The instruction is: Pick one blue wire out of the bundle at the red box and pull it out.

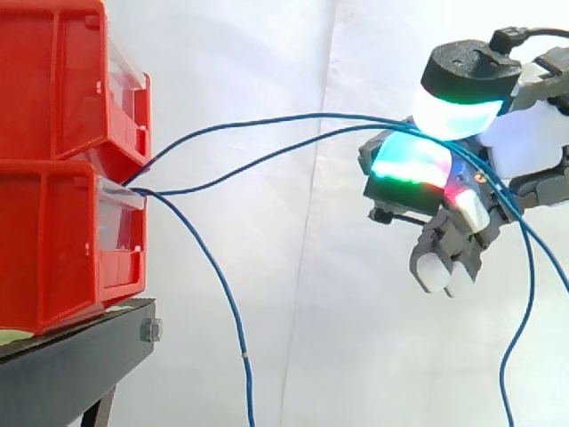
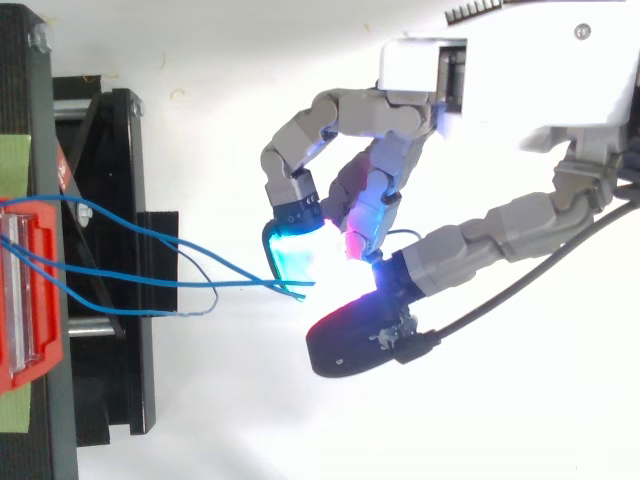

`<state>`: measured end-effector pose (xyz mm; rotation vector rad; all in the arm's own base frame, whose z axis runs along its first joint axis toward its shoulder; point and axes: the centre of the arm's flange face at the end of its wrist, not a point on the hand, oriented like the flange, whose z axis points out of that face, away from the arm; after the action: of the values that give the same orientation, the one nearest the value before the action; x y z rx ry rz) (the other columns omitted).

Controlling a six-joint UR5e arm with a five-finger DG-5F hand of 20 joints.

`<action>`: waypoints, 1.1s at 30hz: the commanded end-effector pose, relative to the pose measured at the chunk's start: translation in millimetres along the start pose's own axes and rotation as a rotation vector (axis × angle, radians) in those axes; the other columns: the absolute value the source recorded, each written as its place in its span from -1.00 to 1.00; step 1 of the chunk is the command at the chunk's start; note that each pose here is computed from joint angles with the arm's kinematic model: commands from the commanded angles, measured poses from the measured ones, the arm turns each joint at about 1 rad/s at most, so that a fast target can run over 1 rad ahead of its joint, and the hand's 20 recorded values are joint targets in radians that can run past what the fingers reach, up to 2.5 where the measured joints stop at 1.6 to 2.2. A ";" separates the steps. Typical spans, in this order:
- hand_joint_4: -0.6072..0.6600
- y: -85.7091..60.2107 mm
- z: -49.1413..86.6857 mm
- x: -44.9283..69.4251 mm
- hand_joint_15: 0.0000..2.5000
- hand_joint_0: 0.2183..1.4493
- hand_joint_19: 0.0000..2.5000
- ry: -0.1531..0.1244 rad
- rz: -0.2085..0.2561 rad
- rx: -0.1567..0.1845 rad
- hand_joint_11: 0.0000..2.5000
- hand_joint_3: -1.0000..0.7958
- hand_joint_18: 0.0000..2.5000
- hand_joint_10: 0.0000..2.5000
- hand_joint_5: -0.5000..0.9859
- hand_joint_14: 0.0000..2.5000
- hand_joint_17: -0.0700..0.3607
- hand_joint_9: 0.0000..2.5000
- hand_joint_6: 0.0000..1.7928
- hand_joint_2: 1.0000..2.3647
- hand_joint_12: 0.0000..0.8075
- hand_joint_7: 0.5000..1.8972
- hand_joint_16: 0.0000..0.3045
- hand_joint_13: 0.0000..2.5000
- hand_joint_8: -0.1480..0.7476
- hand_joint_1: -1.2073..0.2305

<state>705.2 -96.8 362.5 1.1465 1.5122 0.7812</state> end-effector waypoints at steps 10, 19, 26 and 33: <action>-0.05 -2.1 0.1 -5.9 -0.81 -0.43 -0.76 -0.047 -0.169 0.019 -0.99 -0.01 -0.52 -1.00 -0.37 -0.99 -0.08 -0.38 -0.03 -0.98 0.08 -0.22 -0.62 -0.55 -0.15 -0.35; -0.04 -3.3 0.7 -9.5 -0.80 -0.43 -0.75 -0.060 -0.195 0.018 -0.94 -0.01 -0.52 -1.00 -0.37 -0.99 -0.07 -0.36 -0.04 -0.98 0.11 -0.20 -0.62 -0.52 -0.11 -0.34; -0.04 -3.5 0.8 -10.2 -0.78 -0.44 -0.75 -0.059 -0.193 0.016 -0.92 0.00 -0.51 -1.00 -0.37 -0.99 -0.07 -0.33 -0.03 -0.98 0.13 -0.19 -0.62 -0.51 -0.07 -0.33; -0.04 -1.9 2.2 -9.9 -0.78 -0.43 -0.75 -0.067 -0.195 0.005 -0.91 0.00 -0.50 -1.00 -0.37 -0.99 -0.06 -0.32 -0.03 -0.98 0.14 -0.21 -0.61 -0.50 -0.06 -0.34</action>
<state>706.4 -107.5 363.6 1.0031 1.5468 0.6001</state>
